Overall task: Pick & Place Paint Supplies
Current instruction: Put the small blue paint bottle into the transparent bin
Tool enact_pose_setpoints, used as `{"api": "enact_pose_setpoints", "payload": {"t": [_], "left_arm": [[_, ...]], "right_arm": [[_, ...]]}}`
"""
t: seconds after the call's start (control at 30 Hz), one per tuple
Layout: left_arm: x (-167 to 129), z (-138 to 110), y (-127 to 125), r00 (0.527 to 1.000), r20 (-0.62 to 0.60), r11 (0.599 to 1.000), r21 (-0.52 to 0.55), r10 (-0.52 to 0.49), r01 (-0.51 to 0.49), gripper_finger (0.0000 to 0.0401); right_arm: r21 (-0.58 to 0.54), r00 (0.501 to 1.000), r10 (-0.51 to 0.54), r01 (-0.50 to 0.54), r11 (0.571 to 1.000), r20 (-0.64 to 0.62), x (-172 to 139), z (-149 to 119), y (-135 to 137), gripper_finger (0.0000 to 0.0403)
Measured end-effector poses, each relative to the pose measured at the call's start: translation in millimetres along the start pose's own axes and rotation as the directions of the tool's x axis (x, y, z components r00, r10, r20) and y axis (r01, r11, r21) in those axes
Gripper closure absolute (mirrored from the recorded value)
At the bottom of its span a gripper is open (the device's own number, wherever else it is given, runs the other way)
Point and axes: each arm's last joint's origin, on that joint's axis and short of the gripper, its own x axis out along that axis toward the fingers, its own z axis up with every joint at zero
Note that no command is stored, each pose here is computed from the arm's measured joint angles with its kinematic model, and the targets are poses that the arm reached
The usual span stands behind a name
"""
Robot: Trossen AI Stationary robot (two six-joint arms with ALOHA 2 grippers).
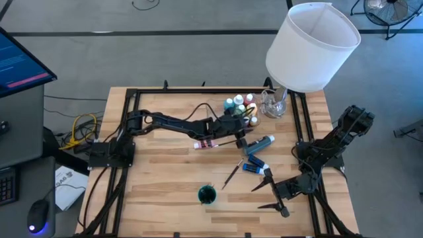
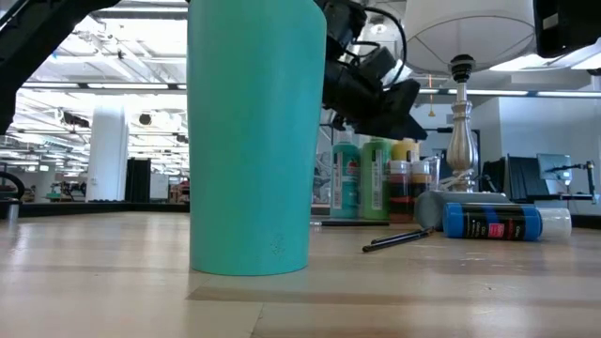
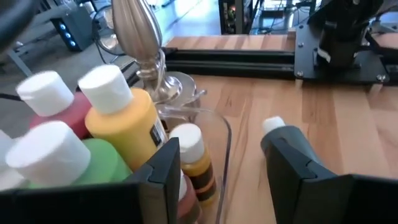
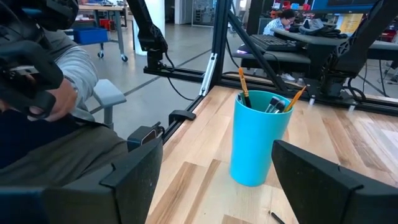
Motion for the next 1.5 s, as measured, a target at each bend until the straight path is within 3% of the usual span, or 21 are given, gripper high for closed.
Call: {"api": "enact_pose_setpoints", "payload": {"t": [0.57,0.93,1.27,1.5], "left_arm": [[-23.5,0.2,-43.3,0.992,-0.078,0.990,0.091,-0.096,0.103,0.0270],[-50.3,4.0,-66.6,0.954,-0.134,0.933,0.210,-0.269,0.292,0.0270],[-64.3,9.5,-68.6,0.909,-0.263,0.878,0.273,-0.324,0.393,0.0270],[-67.9,27.5,-73.5,0.880,-0.237,0.837,0.284,-0.411,0.467,0.0270]], "right_arm": [[0.020,1.000,0.000,0.000,1.000,-0.010,0.0,-1.1,0.0,0.0106],[0.075,0.998,0.011,-0.007,0.997,-0.056,-1.8,-6.3,2.7,0.0106],[0.270,0.979,-0.066,0.118,0.956,-0.195,-6.1,-22.8,2.4,0.0106],[0.382,0.935,-0.159,0.280,0.881,-0.318,-11.9,-38.5,-1.8,0.0106]]}}
